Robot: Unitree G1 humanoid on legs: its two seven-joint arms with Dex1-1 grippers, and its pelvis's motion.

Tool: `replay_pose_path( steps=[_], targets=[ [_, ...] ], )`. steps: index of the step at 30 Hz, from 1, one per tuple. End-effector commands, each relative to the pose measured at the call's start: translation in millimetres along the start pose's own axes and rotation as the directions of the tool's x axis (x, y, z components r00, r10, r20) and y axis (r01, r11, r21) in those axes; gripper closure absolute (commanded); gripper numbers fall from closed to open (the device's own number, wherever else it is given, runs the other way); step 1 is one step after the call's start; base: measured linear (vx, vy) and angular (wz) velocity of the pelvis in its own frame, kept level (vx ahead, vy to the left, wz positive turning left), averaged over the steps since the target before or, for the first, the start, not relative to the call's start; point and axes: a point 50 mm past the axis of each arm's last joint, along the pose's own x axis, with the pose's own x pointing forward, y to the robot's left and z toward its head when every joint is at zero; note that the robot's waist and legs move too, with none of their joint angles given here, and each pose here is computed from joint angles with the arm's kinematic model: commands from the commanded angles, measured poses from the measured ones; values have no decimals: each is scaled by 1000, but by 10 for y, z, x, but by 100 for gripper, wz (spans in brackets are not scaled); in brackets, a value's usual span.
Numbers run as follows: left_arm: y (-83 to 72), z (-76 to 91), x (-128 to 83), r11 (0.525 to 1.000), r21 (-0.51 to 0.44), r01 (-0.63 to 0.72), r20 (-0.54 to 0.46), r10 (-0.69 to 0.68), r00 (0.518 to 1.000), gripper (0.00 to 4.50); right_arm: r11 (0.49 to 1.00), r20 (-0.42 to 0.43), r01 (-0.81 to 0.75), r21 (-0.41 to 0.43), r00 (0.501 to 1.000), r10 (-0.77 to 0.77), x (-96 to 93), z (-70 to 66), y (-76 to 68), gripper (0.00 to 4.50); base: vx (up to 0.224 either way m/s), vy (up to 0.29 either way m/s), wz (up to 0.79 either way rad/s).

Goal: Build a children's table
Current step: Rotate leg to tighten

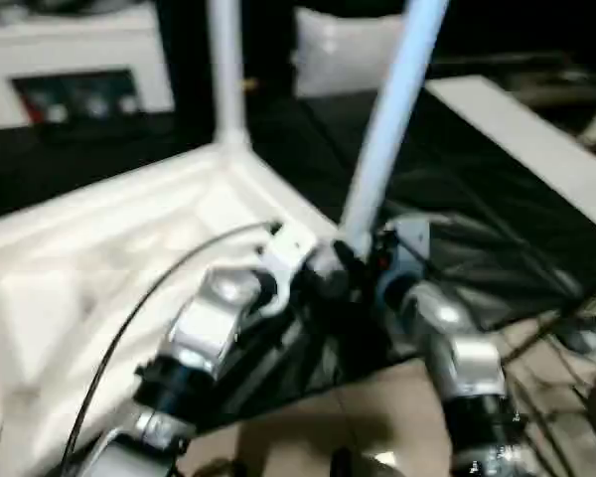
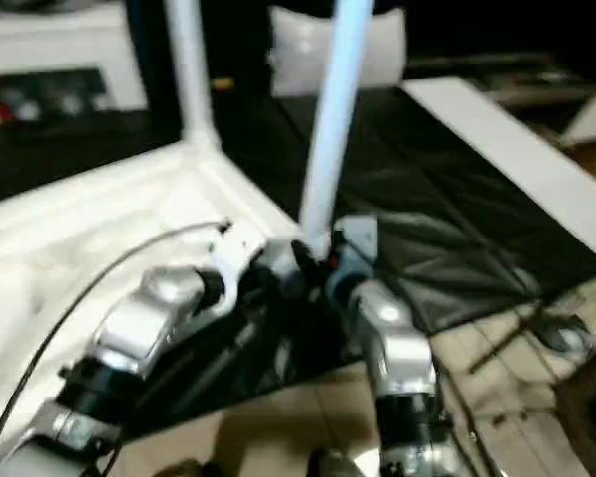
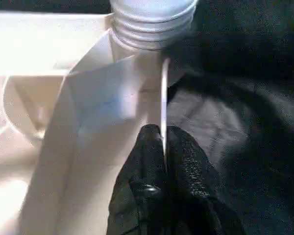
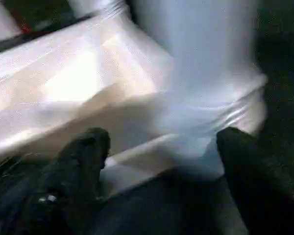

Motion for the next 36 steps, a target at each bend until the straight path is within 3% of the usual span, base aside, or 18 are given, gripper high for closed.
replay_pose_path(
  steps=[1, 4, 6, 8, 15, 18, 22, 23, 25, 30, 32, 35, 36],
  targets=[
    [-58, 289, -13, 996, 85, 37, 130, -48, 990, 450, 998, -13, -55, -18, 998, 55, 19, -11, 58, 37, 0, 0, 0],
    [4, 193, -63, 986, 142, 83, 100, -98, 990, 450, 992, 26, -86, -91, 996, 89, -139, 64, -101, 17, 73, -54, 12],
    [6, 189, -65, 986, 144, 86, 99, -100, 990, 450, 992, 28, -88, -94, 995, 91, -147, 67, -107, 8, 51, -85, 6],
    [36, 121, -98, 977, 174, 126, 71, -140, 988, 450, 980, 35, -127, -153, 990, 134, -282, 133, -209, 8, 57, -83, -1],
    [131, -52, -179, 943, 244, 225, -15, -228, 974, 450, 920, -64, -268, -285, 963, 261, -629, 211, -364, 8, 27, -23, -1],
    [232, -104, -228, 918, 310, 248, -47, -246, 968, 450, 906, -111, -318, -280, 948, 299, -774, 190, -377, 8, 0, 0, 0],
    [276, -121, -261, 900, 344, 270, -58, -266, 962, 450, 907, -116, -320, -275, 947, 299, -809, 186, -384, 8, 0, 0, 0],
    [296, -157, -332, 860, 378, 342, -84, -336, 938, 450, 907, -112, -329, -265, 944, 309, -834, 200, -385, 8, 0, 0, 0],
    [309, -189, -380, 830, 403, 386, -110, -375, 921, 450, 900, -121, -363, -241, 932, 343, -860, 208, -366, 8, 0, 0, 0],
    [272, -237, -452, 756, 415, 506, -137, -498, 856, 450, 847, -119, -380, -372, 924, 362, -858, 342, -364, 8, 0, 0, 0],
    [258, -240, -460, 738, 420, 528, -147, -518, 842, 450, 833, -131, -403, -378, 915, 383, -857, 369, -365, 8, 0, 0, 0],
    [232, -259, -478, 690, 429, 583, -183, -565, 804, 450, 792, -186, -458, -403, 888, 420, -853, 421, -388, 8, 0, 0, 0],
    [220, -266, -488, 658, 436, 613, -202, -593, 780, 450, 762, -222, -514, -395, 858, 463, -855, 444, -400, 8, 0, 0, 0]
  ],
)
